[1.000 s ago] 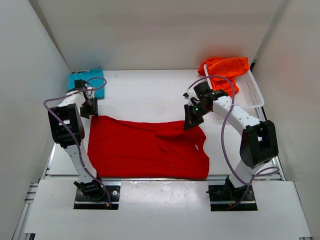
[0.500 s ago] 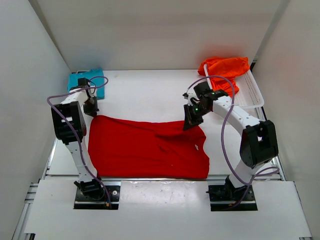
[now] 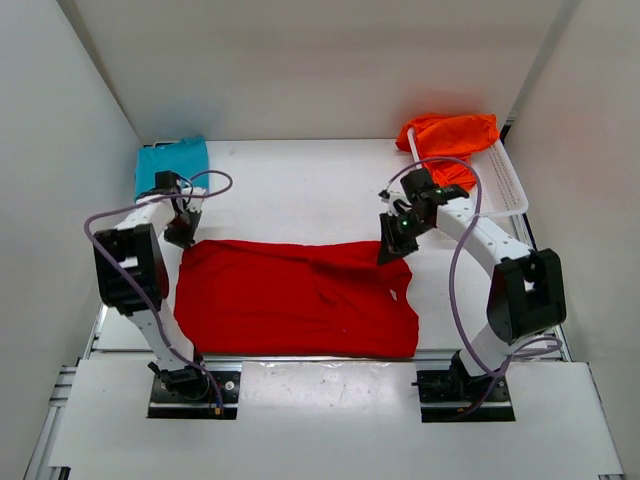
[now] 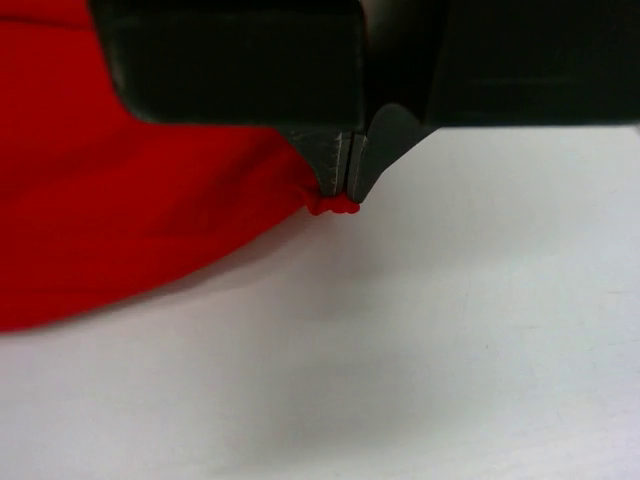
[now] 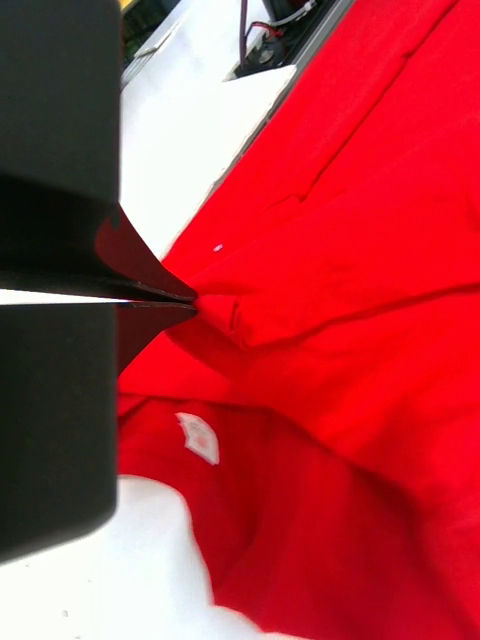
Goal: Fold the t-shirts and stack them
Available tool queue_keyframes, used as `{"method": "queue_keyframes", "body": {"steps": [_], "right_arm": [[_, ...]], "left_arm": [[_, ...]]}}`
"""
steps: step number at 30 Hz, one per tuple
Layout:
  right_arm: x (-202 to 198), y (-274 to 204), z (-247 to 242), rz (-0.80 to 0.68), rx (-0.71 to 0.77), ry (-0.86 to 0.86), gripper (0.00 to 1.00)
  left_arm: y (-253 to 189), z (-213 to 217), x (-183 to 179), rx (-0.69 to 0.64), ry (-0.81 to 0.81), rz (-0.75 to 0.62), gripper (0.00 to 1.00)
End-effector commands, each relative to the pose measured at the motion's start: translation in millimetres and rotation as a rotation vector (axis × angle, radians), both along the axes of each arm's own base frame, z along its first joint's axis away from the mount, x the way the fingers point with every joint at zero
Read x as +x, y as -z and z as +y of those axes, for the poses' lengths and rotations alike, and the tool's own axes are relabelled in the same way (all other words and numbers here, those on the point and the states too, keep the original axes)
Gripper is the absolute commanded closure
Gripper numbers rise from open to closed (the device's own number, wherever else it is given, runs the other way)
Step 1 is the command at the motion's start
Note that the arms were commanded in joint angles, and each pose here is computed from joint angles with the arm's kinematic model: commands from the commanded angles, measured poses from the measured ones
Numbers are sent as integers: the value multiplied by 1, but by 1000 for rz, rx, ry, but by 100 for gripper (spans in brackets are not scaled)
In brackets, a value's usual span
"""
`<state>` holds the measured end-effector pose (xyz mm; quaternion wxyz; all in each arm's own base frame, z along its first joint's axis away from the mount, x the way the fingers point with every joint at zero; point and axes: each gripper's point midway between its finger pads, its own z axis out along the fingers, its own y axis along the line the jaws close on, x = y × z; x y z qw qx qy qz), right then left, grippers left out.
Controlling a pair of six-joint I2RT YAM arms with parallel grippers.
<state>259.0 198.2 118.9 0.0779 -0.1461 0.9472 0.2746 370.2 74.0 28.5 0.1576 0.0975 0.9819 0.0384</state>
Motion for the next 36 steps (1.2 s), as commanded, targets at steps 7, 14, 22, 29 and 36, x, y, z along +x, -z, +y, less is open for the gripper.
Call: {"method": "queue_keyframes", "body": {"steps": [7, 14, 22, 29, 36], "right_arm": [[-19, -12, -20, -33, -21, 14, 100], [-50, -8, -30, -15, -27, 15, 100], [-72, 19, -22, 24, -42, -30, 100], [-80, 21, -35, 36, -47, -5, 100], [-84, 3, -33, 20, -56, -34, 100]], "left_arm": [[-62, 14, -7, 187, 227, -155, 100], [-50, 20, -32, 258, 328, -82, 100], [-23, 3, -66, 259, 416, 9, 100], [-17, 21, -73, 323, 395, 8, 100], [-41, 27, -49, 301, 356, -51, 100]]}}
